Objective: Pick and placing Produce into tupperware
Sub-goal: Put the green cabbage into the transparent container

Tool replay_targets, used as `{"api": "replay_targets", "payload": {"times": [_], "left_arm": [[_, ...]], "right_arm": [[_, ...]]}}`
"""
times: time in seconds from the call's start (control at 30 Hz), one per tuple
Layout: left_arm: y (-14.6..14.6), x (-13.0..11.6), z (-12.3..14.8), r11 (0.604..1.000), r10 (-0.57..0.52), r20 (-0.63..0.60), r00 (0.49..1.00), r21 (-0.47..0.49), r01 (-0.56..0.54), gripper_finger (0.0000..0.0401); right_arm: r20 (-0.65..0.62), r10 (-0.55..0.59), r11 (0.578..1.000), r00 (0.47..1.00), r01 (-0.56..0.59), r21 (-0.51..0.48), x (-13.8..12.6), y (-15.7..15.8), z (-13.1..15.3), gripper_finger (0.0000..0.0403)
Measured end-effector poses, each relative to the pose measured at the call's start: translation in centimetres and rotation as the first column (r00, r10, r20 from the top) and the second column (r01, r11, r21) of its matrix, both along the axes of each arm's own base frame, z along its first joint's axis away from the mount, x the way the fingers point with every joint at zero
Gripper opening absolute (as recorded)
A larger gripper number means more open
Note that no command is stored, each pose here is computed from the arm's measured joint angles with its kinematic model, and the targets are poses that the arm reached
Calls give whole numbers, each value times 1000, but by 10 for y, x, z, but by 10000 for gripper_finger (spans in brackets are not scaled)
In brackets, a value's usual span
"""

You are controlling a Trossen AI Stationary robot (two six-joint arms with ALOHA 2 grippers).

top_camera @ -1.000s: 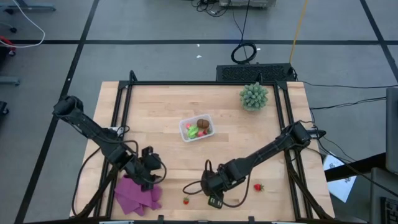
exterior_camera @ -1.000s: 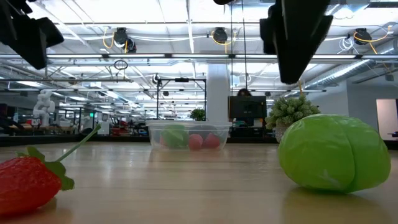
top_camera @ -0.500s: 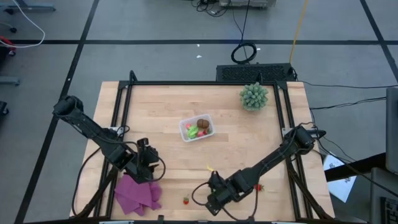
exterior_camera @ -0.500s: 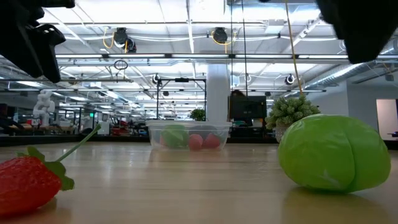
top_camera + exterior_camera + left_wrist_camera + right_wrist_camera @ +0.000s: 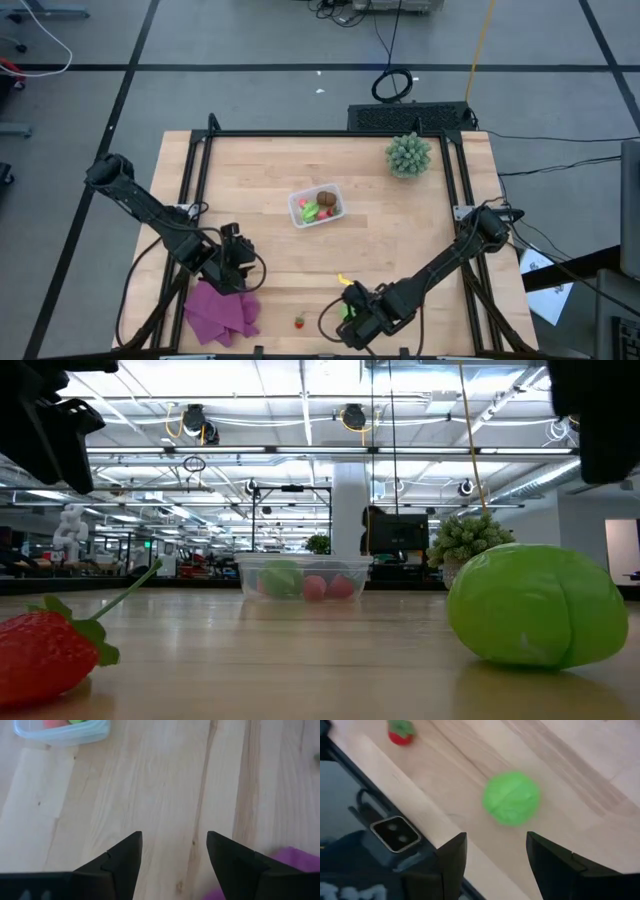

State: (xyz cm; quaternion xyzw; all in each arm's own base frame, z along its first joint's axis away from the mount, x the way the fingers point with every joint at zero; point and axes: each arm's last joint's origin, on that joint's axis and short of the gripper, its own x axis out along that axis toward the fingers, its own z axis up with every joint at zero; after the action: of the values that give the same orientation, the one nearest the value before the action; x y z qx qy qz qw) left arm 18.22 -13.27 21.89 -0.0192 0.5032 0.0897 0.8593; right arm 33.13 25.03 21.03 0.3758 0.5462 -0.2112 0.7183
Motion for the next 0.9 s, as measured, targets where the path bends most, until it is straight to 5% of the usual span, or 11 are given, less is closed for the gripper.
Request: {"api": "replay_targets", "payload": {"times": [0.2,0.57,0.9], "left_arm": [[0,0,0,1000,-2,-2,1000,-6,1,227],[0,0,0,1000,2,2,1000,-2,-2,227],[1,1,0,1000,2,3,1000,1,-2,227]], "right_arm": [[-11,75,997,997,-75,-24,-4,-1,-14,194],[-78,182,981,980,-176,77,-6,-1,-17,194],[-8,305,949,952,-305,-76,-2,-6,-16,194]]}}
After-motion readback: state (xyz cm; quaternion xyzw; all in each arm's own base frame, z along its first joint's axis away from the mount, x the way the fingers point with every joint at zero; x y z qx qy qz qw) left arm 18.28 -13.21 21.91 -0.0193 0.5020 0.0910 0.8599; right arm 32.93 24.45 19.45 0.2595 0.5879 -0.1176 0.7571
